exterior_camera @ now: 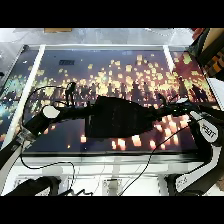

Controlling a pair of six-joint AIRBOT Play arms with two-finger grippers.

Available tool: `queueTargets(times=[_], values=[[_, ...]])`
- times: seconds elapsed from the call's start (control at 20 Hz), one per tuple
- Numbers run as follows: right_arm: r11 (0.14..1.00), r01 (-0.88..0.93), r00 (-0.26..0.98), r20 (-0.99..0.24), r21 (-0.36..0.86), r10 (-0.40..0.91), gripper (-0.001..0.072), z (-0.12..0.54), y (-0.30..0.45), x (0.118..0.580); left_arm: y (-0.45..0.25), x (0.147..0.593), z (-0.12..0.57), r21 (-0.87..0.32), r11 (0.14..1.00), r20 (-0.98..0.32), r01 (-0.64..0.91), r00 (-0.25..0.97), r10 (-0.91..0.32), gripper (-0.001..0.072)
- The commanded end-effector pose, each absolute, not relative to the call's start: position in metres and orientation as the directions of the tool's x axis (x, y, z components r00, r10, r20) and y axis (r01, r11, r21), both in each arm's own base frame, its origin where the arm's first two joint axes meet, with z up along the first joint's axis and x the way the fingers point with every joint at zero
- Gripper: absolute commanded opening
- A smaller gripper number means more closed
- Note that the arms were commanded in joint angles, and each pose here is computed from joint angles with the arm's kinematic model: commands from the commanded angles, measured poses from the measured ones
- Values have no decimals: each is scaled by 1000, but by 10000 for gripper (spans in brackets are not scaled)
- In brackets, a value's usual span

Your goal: Fold the clothes and pants, and hang the long-sleeved shirts on hangers.

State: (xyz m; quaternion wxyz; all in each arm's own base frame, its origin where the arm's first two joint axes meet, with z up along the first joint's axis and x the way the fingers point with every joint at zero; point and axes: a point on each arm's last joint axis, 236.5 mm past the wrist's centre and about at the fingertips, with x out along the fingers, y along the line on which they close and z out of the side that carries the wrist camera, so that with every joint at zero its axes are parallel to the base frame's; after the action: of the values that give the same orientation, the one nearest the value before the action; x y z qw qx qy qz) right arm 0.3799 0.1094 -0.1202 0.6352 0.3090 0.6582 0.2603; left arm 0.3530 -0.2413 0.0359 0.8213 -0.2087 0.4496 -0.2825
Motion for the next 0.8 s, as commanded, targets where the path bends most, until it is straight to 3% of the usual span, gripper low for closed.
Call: queueTargets(times=[0.0,0.15,0.2,0.3,0.35,0.55,0.75], values=[[611,-49,3,-612,790,791,42,-82,135,397,-234,354,34,-509,780,-641,362,445,-625,701],[593,-171,57,-593,787,803,42,-18,133,421,-223,359,60,-366,798,-630,479,504,-591,686],[593,-223,83,-591,774,803,42,10,127,427,-216,363,80,-287,808,-616,515,546,-567,536],[638,-235,186,-611,733,770,42,59,99,442,-196,369,122,-101,822,-574,560,642,-508,105],[672,-216,260,-622,708,739,42,83,80,449,-181,371,146,18,827,-544,562,699,-464,20],[810,-44,536,-671,585,513,42,171,-22,448,-120,356,224,407,798,-389,445,875,-290,19],[849,267,680,-713,457,170,42,222,-137,393,-94,328,275,513,788,-254,341,937,-240,19]])
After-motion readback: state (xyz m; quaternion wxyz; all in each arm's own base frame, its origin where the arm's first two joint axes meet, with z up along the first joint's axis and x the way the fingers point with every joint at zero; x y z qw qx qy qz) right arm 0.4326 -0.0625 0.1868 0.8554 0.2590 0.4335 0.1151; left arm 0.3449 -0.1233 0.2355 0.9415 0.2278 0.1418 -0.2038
